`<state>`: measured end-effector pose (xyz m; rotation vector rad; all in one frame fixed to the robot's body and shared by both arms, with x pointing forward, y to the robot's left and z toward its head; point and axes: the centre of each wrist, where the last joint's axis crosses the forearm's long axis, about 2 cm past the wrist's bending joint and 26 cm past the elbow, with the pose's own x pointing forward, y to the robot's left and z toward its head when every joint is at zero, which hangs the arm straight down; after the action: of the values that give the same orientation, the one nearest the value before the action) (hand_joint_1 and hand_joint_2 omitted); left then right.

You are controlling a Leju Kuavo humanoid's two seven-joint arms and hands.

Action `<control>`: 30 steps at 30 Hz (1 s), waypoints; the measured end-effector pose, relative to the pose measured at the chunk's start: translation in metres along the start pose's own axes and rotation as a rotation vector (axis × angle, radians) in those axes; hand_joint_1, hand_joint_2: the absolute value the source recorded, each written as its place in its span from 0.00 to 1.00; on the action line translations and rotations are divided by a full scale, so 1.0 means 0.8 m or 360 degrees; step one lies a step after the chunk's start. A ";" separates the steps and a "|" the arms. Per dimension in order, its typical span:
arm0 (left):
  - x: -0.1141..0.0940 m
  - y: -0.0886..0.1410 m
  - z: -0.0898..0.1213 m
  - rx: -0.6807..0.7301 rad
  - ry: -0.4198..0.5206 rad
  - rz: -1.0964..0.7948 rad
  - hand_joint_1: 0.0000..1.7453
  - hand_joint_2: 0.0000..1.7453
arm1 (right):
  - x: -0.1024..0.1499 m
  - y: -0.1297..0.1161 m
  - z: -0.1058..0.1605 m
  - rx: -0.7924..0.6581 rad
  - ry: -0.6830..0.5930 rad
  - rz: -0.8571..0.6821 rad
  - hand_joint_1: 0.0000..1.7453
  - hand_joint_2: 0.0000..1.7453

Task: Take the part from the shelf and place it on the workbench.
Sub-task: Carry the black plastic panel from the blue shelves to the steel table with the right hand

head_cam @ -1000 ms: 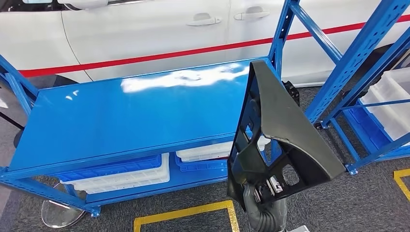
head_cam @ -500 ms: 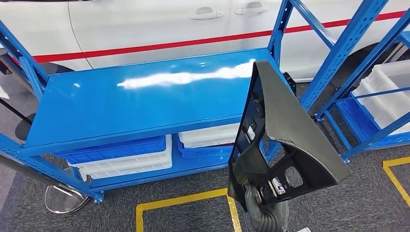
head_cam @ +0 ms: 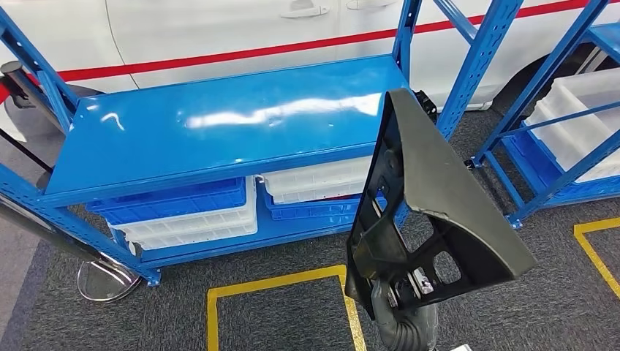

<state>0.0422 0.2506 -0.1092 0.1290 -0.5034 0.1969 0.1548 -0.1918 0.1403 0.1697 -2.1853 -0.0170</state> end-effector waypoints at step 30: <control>-0.002 0.000 0.001 -0.0028 0.0008 0.0012 0.00 1.00 | 0.008 -0.001 -0.002 -0.0034 0.0013 -0.0037 1.00 1.00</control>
<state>0.0402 0.2505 -0.1095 0.1096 -0.5003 0.1998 0.1526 -0.1936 0.1467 0.1831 -2.1743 -0.0526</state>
